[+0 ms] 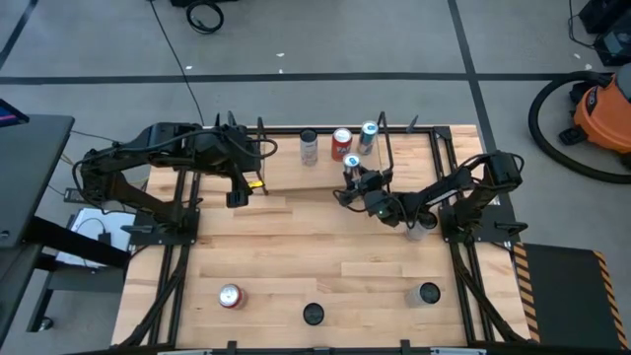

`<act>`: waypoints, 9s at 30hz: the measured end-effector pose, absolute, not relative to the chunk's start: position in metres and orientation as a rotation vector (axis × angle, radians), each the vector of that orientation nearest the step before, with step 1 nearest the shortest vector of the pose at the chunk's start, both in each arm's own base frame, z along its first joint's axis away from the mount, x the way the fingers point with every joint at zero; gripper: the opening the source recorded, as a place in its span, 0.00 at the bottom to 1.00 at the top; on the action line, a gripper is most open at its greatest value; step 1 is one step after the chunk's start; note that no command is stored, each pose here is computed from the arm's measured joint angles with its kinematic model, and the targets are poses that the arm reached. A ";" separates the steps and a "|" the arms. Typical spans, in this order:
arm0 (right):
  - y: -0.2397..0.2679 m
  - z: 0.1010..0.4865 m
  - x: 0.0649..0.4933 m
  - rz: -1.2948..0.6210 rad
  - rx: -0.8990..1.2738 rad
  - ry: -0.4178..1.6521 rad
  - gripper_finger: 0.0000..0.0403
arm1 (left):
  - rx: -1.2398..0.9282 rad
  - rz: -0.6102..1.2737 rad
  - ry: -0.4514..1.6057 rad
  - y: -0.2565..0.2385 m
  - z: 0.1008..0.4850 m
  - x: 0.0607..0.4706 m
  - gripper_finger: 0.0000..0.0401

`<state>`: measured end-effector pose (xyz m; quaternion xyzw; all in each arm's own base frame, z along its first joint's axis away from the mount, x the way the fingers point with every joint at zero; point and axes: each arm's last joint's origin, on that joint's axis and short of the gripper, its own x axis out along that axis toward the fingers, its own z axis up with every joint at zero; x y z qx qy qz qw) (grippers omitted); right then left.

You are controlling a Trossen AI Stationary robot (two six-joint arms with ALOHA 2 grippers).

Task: Place canned beverage on shelf
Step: Put the blue soda can aligned with the other blue soda can on the shelf

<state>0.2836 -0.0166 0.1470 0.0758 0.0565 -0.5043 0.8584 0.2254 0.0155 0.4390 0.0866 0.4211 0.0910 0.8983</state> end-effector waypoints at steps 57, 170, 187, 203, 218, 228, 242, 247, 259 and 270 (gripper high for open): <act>-0.057 0.147 0.341 -0.693 0.037 0.140 0.61 | 0.174 0.190 0.872 0.015 0.439 0.225 0.79; -0.096 0.321 0.328 -0.226 0.075 0.594 0.87 | 0.158 0.198 0.888 0.016 0.438 0.224 0.79; -0.101 0.305 0.339 -0.239 0.076 0.819 0.87 | 0.159 0.196 0.911 0.015 0.436 0.222 0.79; -0.105 0.284 0.348 -0.270 0.067 0.898 0.87 | 0.159 0.196 0.915 0.015 0.436 0.222 0.79; -0.107 0.275 0.351 -0.281 0.037 0.937 0.68 | 0.160 0.196 0.916 0.015 0.436 0.222 0.79; -0.106 0.280 0.340 -0.303 0.078 0.979 0.60 | 0.160 0.195 0.921 0.015 0.436 0.222 0.79; -0.115 0.292 0.310 -0.422 0.136 1.083 0.60 | 0.159 0.196 0.922 0.015 0.436 0.222 0.79; -0.118 0.293 0.305 -0.435 0.145 1.098 0.60 | 0.159 0.195 0.925 0.015 0.436 0.221 0.79; -0.104 0.353 0.260 -0.451 0.121 0.895 0.61 | 0.159 0.195 0.939 0.015 0.435 0.220 0.79; -0.099 0.341 0.225 -0.475 0.178 0.811 0.61 | 0.137 0.206 0.937 0.015 0.435 0.220 0.79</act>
